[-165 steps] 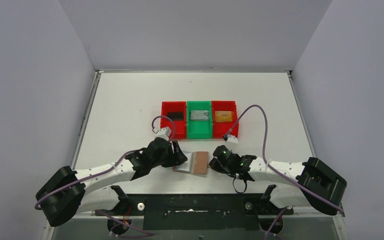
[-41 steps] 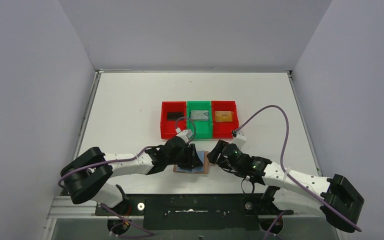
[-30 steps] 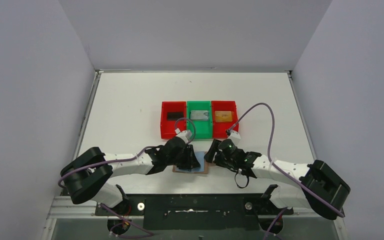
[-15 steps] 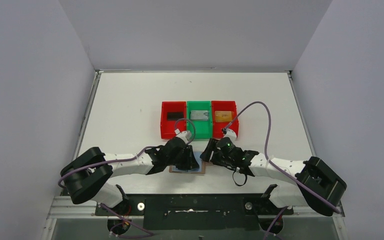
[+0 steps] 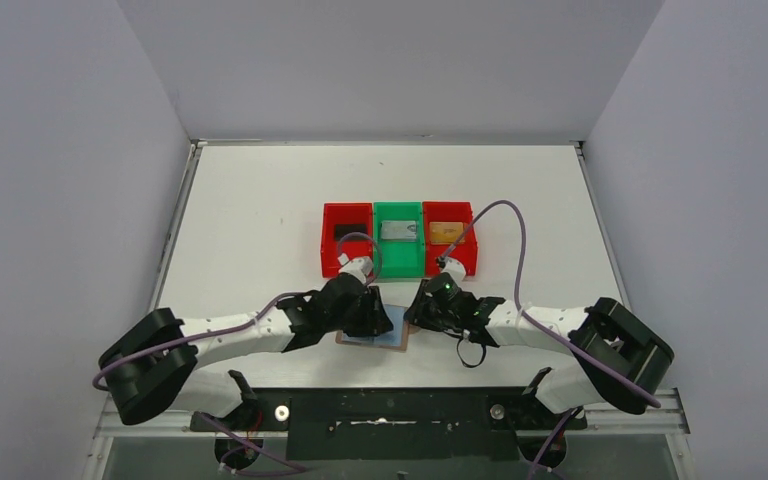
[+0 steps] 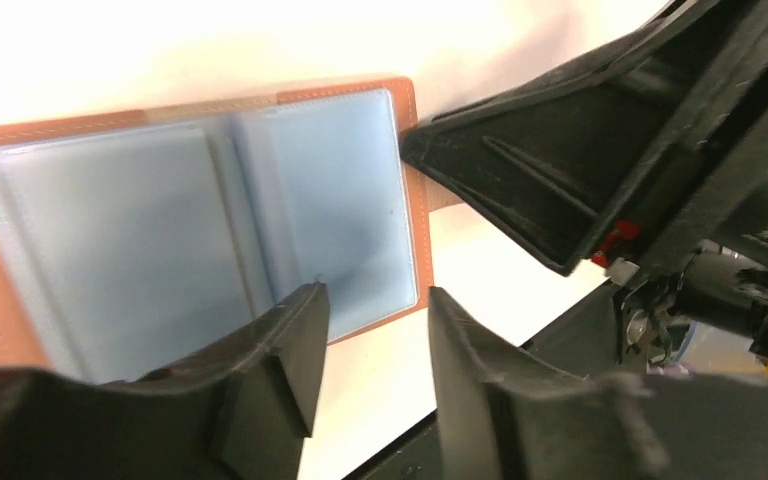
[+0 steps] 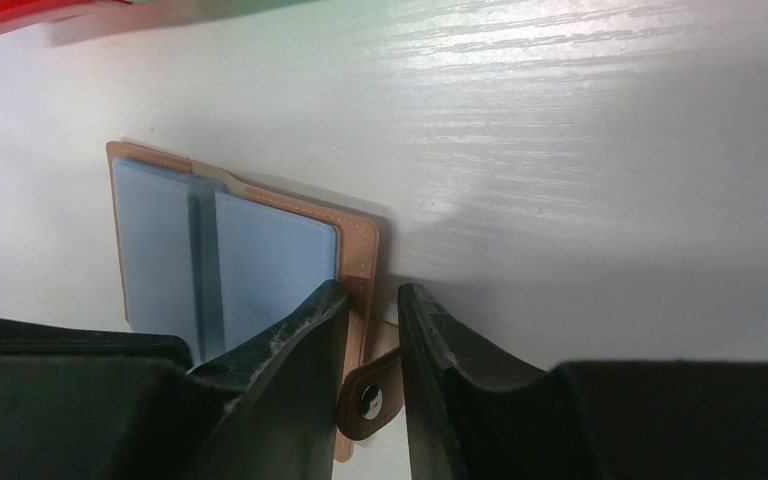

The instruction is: Take the credit cards out of the card holder

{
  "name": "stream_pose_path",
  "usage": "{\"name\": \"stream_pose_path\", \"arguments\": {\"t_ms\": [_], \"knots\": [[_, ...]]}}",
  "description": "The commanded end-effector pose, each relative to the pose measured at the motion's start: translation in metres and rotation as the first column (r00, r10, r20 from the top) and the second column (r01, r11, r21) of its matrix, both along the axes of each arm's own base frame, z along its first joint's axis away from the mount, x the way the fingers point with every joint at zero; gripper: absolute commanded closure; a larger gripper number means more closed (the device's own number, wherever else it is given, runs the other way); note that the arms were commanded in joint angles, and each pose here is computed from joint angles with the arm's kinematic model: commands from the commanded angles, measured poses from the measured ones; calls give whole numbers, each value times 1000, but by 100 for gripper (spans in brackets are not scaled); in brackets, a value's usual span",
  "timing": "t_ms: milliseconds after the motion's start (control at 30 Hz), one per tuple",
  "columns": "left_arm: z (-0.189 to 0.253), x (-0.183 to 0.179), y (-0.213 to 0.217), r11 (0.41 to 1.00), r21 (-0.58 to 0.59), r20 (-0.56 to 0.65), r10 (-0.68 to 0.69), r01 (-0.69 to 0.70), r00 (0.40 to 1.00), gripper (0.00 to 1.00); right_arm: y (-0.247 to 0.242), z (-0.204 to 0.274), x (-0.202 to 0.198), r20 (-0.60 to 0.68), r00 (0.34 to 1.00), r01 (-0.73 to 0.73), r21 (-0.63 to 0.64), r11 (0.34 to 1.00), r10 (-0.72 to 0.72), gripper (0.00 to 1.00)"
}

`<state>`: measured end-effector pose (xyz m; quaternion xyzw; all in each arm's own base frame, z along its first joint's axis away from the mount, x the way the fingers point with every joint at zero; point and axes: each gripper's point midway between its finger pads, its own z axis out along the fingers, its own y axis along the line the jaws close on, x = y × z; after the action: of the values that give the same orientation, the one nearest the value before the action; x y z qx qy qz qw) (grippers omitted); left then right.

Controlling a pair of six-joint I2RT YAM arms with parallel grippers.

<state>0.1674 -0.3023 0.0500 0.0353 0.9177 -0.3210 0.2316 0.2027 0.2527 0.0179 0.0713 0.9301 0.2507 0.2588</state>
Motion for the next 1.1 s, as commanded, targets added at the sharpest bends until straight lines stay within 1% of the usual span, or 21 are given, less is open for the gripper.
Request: {"name": "stream_pose_path", "arguments": {"t_ms": [0, 67, 133, 200, 300, 567, 633, 767, 900, 1000, 1067], "knots": [[27, 19, 21, 994, 35, 108, 98, -102, 989, 55, -9, -4, 2, 12, 1000, 25, -56, 998, -25, 73], [23, 21, 36, 987, 80, 121, 129, -139, 984, 47, -10, -6, 1, 7, 1000, 21, -64, 998, -20, 73], [15, 22, 49, 977, 127, 115, 156, -170, 981, 44, -9, -7, -1, 4, 1000, 14, -66, 998, -14, 72], [3, 20, 59, 971, 158, 88, 168, -181, 982, 44, -7, -7, 0, 3, 1000, 12, -65, 998, -12, 72], [-8, 15, 60, 971, 164, 55, 167, -174, 984, 44, -7, -8, 0, 1, 1000, 11, -69, 998, -11, 72], [-19, 13, 58, 968, 200, 35, 147, -151, 989, 44, -6, -7, -2, 2, 1000, 5, -65, 998, -5, 70], [-16, 13, 53, 974, 178, 34, 134, -137, 990, 44, -6, -6, -1, 2, 1000, 5, -63, 998, -5, 70], [-12, 9, 34, 993, 84, 11, 80, -81, 997, 44, -6, -6, -2, 1, 1000, 5, -54, 999, -5, 70], [-15, 8, 20, 998, 48, -9, 46, -46, 999, 44, -4, -4, -3, 3, 1000, -2, -45, 999, 2, 69], [-9, 8, 7, 1000, -4, -7, 14, -14, 1000, 44, -3, -3, -3, 3, 1000, -2, -41, 999, 2, 69], [1, 10, -3, 998, -59, 11, -4, 5, 1000, 44, -2, -2, -3, 4, 1000, -5, -33, 999, 5, 68]]}}
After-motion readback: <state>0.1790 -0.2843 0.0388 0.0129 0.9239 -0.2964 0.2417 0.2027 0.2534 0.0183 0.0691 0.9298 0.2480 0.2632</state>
